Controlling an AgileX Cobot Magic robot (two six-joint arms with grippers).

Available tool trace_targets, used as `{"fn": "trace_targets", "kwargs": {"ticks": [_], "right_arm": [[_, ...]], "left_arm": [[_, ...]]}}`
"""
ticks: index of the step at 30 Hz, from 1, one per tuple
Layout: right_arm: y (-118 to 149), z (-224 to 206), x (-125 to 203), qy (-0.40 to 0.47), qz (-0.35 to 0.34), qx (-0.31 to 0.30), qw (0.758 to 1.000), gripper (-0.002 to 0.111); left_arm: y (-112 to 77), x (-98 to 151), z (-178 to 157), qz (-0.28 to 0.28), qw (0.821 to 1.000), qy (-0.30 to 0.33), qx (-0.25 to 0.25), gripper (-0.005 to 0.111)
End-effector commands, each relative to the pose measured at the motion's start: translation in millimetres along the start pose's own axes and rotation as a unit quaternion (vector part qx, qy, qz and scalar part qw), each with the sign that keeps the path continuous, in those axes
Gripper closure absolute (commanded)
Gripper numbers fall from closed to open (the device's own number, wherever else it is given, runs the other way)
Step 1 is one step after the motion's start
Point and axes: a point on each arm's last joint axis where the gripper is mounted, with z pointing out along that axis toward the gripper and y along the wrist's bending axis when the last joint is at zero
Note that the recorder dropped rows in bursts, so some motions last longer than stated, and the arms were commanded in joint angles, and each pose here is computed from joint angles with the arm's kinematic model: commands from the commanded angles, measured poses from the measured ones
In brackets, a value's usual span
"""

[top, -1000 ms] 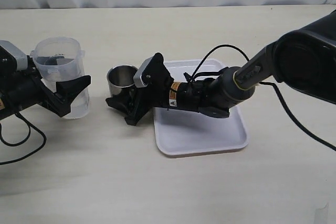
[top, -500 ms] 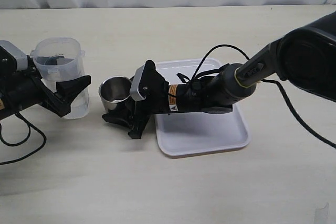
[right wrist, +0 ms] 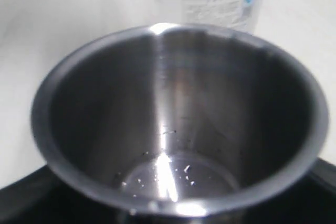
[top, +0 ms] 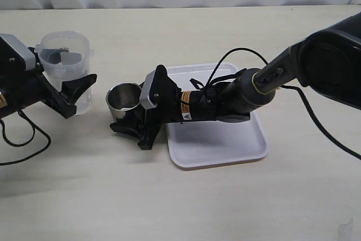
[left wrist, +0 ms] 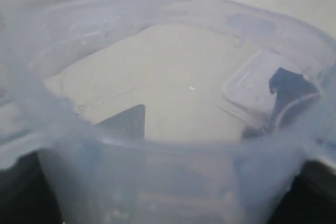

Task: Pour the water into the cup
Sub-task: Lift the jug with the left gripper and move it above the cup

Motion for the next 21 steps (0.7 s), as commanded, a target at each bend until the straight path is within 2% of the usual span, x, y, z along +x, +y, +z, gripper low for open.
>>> {"fn": "trace_targets", "kwargs": {"ticks": [1,5,15,21], "right_arm": [[0.0,-0.1,0.1,0.008,-0.006,-0.002,1.000,0.104],[0.0,-0.1,0.1,0.008,-0.006,-0.002,1.000,0.104],[0.0,-0.1,0.1,0.008,-0.006,-0.002,1.000,0.104],[0.0,-0.1,0.1,0.008,-0.006,-0.002,1.000,0.104]], "left_arm": [[11.7,-16.8,8.9,0.041,0.998,-0.047,-0.003,0.107],[16.0,-24.0,16.3,0.074,0.995,-0.058,0.024,0.107],[23.5,-29.2,24.8,0.122,0.990,-0.049,0.041,0.107],[18.9,-29.2,28.8,0.157,0.985,-0.050,0.045,0.107]]}}
